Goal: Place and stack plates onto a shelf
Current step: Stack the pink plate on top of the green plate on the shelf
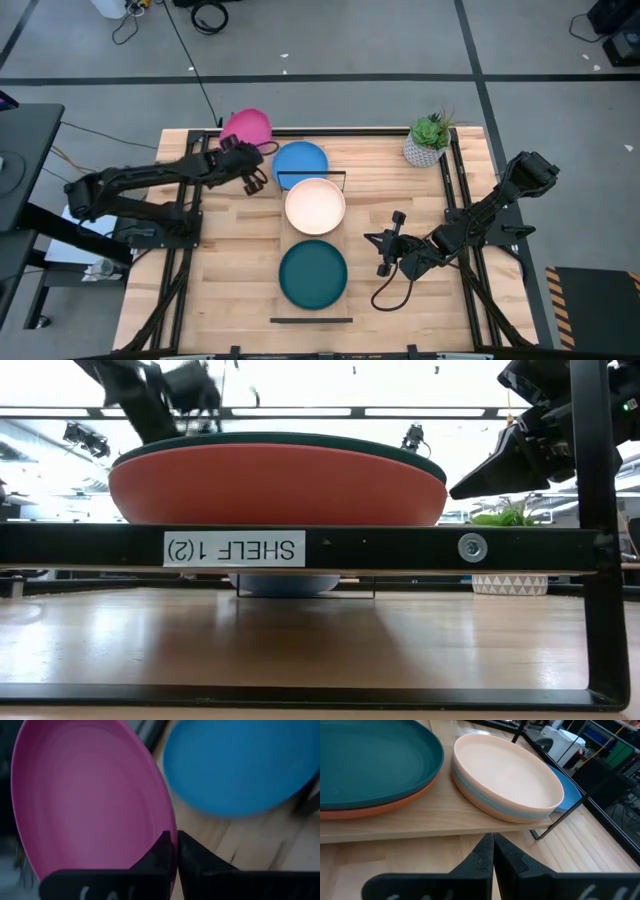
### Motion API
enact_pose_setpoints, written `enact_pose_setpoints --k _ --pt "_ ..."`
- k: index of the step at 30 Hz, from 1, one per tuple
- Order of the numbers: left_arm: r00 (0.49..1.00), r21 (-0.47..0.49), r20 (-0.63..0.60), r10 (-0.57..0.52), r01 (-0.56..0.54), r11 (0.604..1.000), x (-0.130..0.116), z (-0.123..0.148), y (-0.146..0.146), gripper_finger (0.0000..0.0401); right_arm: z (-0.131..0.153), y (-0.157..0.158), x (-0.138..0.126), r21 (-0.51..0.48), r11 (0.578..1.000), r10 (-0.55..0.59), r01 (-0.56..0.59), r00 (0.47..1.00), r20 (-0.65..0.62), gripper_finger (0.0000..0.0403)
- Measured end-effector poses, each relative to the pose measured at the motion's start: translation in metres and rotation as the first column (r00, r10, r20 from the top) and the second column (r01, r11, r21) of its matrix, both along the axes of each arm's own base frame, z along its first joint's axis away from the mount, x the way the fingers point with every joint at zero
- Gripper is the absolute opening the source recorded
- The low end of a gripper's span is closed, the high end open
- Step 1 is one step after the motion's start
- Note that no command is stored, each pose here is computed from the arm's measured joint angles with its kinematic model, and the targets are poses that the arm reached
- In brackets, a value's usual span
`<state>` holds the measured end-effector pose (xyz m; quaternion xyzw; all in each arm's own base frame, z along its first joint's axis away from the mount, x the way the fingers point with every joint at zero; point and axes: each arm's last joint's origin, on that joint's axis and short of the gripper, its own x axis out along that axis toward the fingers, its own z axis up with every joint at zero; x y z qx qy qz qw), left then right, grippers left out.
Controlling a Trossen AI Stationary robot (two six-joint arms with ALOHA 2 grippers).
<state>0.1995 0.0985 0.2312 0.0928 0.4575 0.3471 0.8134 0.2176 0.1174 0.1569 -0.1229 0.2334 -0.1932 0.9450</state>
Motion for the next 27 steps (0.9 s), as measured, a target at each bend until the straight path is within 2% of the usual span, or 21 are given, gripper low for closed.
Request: enact_pose_setpoints --k 4,7,10,13,15,17,20,25,27 --pt "0.980 0.072 0.106 -0.166 0.159 0.985 0.005 0.032 -0.018 0.0017 -0.003 -0.001 -0.002 -0.001 1.000 -0.002 0.002 1.000 -0.003 0.0014" --pt "0.920 0.110 0.174 -0.352 0.337 0.935 0.011 0.048 -0.039 0.0017 -0.003 -0.001 -0.002 -0.001 1.000 -0.002 0.002 1.000 -0.004 0.0014" --pt "0.825 0.174 0.196 -0.530 0.503 0.847 0.017 0.057 -0.063 0.0019 -0.003 -0.001 -0.002 0.000 1.000 -0.002 0.002 1.000 -0.003 0.0014" --pt "0.716 0.266 0.139 -0.685 0.639 0.722 0.022 0.062 -0.092 0.0019 -0.003 -0.001 -0.002 0.000 1.000 -0.002 0.002 1.000 -0.003 0.0014" --pt "0.657 0.316 0.073 -0.751 0.699 0.642 0.023 0.062 -0.112 0.0018 -0.003 -0.001 -0.002 0.000 1.000 -0.003 0.003 1.000 -0.002 0.0014" --pt "0.612 0.340 0.030 -0.790 0.737 0.584 0.024 0.061 -0.130 0.0019 -0.003 -0.001 -0.002 0.001 1.000 -0.003 0.003 1.000 -0.001 0.0014" --pt "0.538 0.320 0.030 -0.842 0.793 0.518 0.023 0.056 -0.155 0.0021 -0.002 -0.001 -0.002 0.003 1.000 -0.003 0.003 1.000 0.002 0.0014" --pt "0.405 0.217 0.100 -0.909 0.883 0.417 0.025 0.039 -0.199 0.0022 -0.002 -0.001 -0.001 0.004 1.000 -0.004 0.004 1.000 0.004 0.0014" --pt "0.356 0.213 0.117 -0.927 0.903 0.373 0.027 0.033 -0.217 0.0022 -0.002 -0.001 -0.001 0.005 1.000 -0.004 0.004 1.000 0.004 0.0014"
